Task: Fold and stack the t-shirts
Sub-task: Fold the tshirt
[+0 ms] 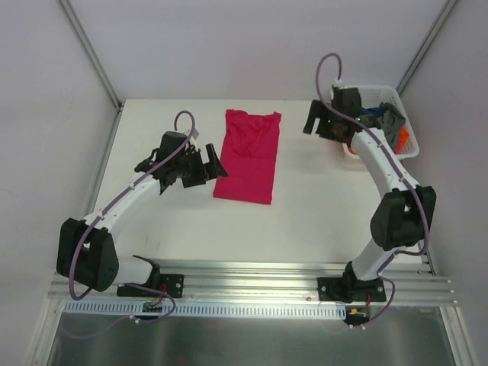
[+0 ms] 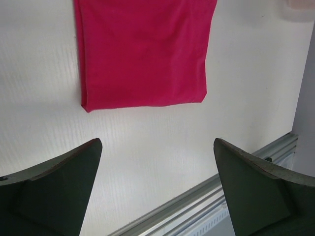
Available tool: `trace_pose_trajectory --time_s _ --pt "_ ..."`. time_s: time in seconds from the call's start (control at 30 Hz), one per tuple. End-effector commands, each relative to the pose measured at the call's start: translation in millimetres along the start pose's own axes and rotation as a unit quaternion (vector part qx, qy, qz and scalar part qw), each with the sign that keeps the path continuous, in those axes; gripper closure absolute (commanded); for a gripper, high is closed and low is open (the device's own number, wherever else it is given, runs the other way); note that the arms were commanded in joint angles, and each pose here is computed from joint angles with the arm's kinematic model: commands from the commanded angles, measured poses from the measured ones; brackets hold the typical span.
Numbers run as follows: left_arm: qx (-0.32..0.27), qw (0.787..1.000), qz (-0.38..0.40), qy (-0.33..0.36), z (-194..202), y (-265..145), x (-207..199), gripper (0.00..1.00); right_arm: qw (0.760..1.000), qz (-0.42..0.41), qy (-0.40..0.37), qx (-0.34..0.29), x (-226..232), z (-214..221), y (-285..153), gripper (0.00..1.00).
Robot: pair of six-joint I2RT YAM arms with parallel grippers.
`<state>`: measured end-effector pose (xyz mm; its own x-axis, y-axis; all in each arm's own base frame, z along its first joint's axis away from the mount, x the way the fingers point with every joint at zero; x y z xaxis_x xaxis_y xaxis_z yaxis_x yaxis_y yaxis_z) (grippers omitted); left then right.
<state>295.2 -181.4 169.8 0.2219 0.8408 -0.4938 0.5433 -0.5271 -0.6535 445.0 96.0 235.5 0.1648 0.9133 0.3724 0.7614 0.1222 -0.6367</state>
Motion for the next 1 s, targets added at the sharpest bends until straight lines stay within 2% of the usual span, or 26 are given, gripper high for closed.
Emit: trace_pose_trajectory --time_s 0.0,0.27,0.33,0.53,0.63,0.7,0.77,0.83,0.97 --pt "0.041 0.997 -0.003 -0.058 27 5 8 0.01 0.993 -0.091 -0.006 0.07 53 68 -30 0.09" --pt "0.033 0.994 -0.033 -0.1 49 18 27 0.02 0.978 -0.115 0.053 0.166 74 195 -48 0.08" --pt "0.034 0.992 -0.031 -0.113 57 25 32 0.04 0.975 -0.121 0.069 0.173 80 210 -46 0.08" --pt "0.018 0.992 -0.046 -0.118 57 42 44 0.08 0.977 -0.087 0.065 0.186 68 244 -31 0.09" --pt "0.008 0.993 -0.052 -0.109 53 46 48 0.13 0.977 -0.074 0.062 0.188 64 254 -26 0.11" --pt "0.008 0.993 -0.06 -0.105 53 51 52 0.2 0.978 -0.073 0.064 0.182 62 256 -22 0.12" --pt "0.007 0.993 -0.063 -0.102 50 54 54 0.22 0.978 -0.066 0.06 0.19 57 265 -16 0.18" --pt "0.017 0.993 -0.064 -0.1 52 60 56 0.29 0.975 -0.064 0.057 0.204 56 272 -12 0.27" --pt "0.03 0.993 -0.065 -0.097 56 66 58 0.31 0.974 -0.055 0.062 0.213 52 283 -6 0.32"
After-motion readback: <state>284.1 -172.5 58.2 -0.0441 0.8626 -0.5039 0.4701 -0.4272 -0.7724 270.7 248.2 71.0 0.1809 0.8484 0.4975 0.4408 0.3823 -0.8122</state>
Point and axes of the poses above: each gripper's point midway between its finger pads, its own y axis out along the fingers, its own x axis along the line the jaws close on, z = x × y, the point moved 2 cm from there along -y, back along the fingers, and after that the axes turned 10 degrees about y, right-handed, at the moved point
